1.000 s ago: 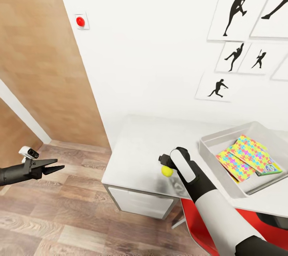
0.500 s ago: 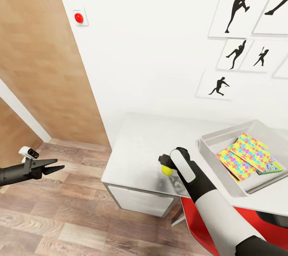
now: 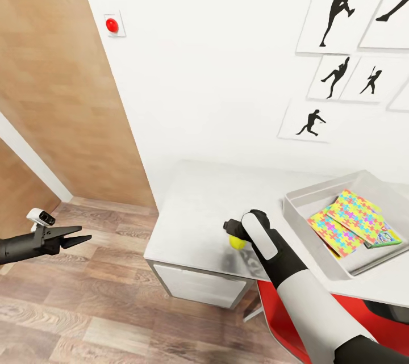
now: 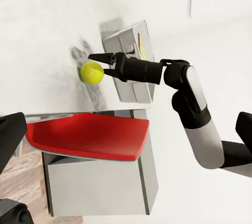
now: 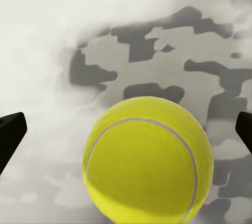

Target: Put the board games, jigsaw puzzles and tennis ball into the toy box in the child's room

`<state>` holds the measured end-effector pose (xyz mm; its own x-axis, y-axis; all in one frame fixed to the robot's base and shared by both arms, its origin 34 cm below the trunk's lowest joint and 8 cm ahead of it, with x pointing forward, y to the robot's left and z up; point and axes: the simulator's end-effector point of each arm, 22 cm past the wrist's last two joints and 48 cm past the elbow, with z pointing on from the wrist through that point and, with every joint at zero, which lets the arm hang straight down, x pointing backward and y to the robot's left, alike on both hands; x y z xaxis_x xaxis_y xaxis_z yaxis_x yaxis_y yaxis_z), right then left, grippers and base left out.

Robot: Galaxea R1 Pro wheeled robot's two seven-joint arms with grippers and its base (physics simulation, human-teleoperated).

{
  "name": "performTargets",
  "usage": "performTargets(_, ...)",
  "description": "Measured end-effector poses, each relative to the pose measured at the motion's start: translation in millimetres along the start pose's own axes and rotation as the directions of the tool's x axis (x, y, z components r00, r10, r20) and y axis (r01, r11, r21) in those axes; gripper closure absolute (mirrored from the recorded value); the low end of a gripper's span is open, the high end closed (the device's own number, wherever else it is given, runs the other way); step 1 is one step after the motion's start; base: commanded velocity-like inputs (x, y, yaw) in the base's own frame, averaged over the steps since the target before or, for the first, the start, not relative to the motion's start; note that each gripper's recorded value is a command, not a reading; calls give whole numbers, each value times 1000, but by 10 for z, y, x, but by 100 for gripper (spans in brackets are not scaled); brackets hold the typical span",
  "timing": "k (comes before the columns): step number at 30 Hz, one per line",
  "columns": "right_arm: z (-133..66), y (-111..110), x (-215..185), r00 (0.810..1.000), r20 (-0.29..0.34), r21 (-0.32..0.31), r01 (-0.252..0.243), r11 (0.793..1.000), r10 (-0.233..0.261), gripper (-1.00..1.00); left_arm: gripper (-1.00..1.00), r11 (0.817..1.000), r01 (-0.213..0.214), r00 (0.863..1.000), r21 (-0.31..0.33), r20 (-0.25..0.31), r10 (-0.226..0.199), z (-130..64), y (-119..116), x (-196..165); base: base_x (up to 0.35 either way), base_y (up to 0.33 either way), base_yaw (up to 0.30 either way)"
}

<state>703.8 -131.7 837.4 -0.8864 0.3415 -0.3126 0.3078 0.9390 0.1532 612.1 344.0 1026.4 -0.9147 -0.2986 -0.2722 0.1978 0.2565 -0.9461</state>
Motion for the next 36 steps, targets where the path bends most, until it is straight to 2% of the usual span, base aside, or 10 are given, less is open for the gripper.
performTargets(33,61,-61,76,1000,-21,17,0,1000,0,-100,-100,1000,1,1000,0,0,-1,0,0,0,-17,0,0)
performTargets(34,61,-61,76,1000,-21,17,0,1000,0,100,-100,1000,1,1000,0,0,-1,0,0,0,0,0,0)
performTargets(36,61,-59,76,1000,-21,16,-1,1000,2,100,-100,1000,1,1000,0,0,-1,1,0,1,0,0,0)
